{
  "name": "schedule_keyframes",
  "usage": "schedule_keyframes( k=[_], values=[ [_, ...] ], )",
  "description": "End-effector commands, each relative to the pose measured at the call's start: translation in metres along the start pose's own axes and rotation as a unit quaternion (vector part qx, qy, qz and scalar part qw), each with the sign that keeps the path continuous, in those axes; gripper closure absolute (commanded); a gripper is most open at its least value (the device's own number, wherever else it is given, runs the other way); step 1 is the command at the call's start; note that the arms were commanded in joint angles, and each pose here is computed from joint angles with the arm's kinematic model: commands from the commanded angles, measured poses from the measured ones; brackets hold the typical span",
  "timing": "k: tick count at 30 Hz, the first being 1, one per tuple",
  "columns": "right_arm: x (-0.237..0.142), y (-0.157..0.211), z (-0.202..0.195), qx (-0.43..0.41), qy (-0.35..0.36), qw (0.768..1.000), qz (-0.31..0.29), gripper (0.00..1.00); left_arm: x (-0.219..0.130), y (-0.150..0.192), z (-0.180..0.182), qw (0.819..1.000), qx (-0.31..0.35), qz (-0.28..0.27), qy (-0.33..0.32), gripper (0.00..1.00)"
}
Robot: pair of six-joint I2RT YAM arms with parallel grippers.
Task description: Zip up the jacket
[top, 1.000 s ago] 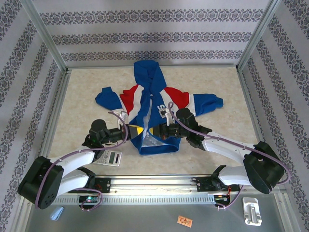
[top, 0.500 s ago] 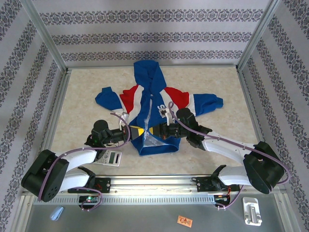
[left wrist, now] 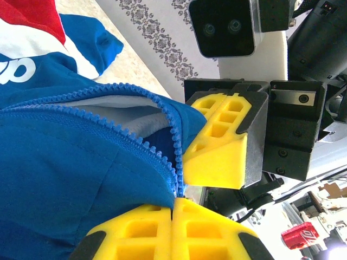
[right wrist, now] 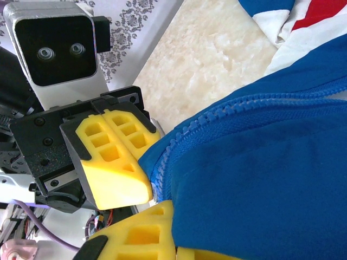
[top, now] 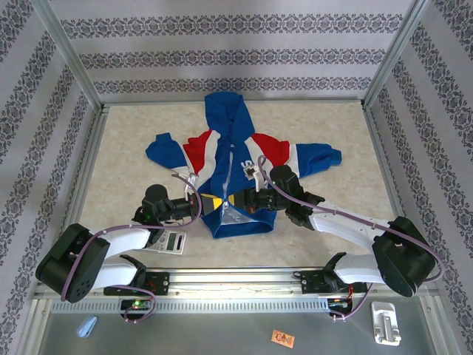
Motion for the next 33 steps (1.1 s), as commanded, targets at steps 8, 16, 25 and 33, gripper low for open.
schedule_keyframes(
  k=[8,16,25,33],
  values=[
    [-0.005,-0.023,0.000,-0.002,0.011,0.999,-0.042,1.00,0.002,0.002,-0.004,1.000,0.023,-0.006,0.011,1.00],
    [-0.004,-0.019,-0.002,0.002,0.012,0.999,-0.037,1.00,-0.003,-0.002,-0.006,0.999,0.032,-0.033,0.001,1.00],
    [-0.003,-0.017,-0.002,0.004,0.009,0.999,-0.032,1.00,-0.007,-0.008,-0.013,0.997,0.051,-0.048,-0.009,1.00],
    [-0.001,-0.020,0.000,0.002,0.003,0.999,-0.034,1.00,-0.005,-0.006,-0.012,0.998,0.051,-0.039,-0.012,1.00]
  ],
)
Point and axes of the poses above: each hand's point on the last joint's axis, 136 mm out from that joint toward the fingers, its own x axis out along the fingers, its own z axis along the line the jaws close on, y = z × x, the point moved 5 cm from there along -x, back along the fingers, and after that the axes turned 12 degrees about -x, right-handed, at the moved point
